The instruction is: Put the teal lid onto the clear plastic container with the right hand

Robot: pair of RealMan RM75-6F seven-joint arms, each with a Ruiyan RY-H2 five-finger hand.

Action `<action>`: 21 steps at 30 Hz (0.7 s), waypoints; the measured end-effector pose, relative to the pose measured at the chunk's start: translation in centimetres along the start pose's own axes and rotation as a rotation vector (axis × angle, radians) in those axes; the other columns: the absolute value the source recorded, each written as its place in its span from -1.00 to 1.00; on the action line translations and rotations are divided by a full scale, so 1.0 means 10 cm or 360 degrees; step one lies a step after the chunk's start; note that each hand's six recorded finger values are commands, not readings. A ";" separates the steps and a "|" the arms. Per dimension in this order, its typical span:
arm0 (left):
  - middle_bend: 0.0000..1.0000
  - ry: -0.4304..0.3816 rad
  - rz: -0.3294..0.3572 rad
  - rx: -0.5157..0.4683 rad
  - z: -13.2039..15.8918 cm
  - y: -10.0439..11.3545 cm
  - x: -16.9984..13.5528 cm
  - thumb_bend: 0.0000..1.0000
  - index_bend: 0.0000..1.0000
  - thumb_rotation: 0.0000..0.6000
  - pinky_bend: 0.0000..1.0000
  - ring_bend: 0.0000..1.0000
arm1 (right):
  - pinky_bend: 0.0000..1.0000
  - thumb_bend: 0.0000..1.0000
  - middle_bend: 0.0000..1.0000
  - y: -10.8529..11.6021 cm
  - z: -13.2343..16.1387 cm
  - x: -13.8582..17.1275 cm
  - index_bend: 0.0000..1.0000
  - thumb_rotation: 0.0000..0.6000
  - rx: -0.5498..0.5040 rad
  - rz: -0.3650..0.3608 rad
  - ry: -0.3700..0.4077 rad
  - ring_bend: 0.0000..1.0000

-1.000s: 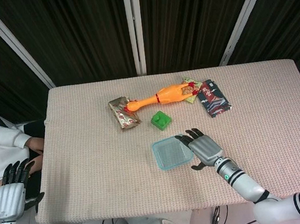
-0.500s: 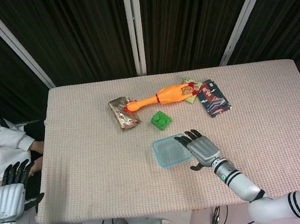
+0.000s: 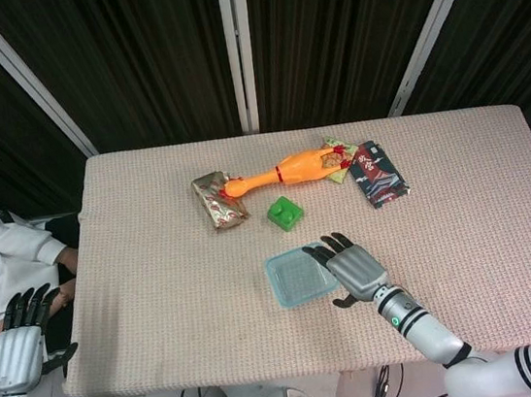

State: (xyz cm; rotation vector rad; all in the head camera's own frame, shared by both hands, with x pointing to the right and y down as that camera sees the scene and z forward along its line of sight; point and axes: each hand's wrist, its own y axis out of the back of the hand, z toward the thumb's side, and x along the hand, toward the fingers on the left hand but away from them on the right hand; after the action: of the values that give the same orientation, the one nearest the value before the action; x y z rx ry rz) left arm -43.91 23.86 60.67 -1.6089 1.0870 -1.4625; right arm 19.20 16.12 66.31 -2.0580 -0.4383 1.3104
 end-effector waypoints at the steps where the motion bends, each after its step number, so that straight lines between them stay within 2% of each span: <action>1: -0.86 -0.0001 0.0002 -0.0001 0.00 0.00 0.00 -0.71 -0.76 1.00 -1.00 -1.00 | -1.00 -0.79 -0.68 0.03 0.04 0.01 -1.00 1.00 0.0000 -0.0013 0.0020 -1.00; 5: -0.86 0.0002 0.0009 -0.0001 -0.01 0.01 -0.02 -0.71 -0.76 1.00 -1.00 -1.00 | -1.00 -0.73 -0.72 0.10 0.19 -0.02 -1.00 1.00 0.0021 -0.0021 0.0092 -1.00; 10: -0.86 0.0014 0.0007 -0.0004 -0.02 0.01 -0.05 -0.71 -0.76 1.00 -1.00 -1.00 | -1.00 -0.72 -0.74 0.09 0.38 -0.17 -1.00 1.00 0.0036 0.0044 0.0165 -1.00; 21: -0.86 0.0026 -0.0009 -0.0012 -0.05 -0.02 -0.06 -0.71 -0.77 1.00 -1.00 -1.00 | -1.00 -0.72 -0.73 -0.07 0.56 -0.41 -1.00 1.00 0.0087 0.0183 0.0168 -1.00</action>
State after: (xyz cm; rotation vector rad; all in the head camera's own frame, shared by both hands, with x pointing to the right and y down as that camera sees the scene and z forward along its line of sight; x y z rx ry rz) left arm -44.36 24.47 60.64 -1.6089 1.0989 -1.4795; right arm 12.47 16.14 67.90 -2.1217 -0.2377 1.2581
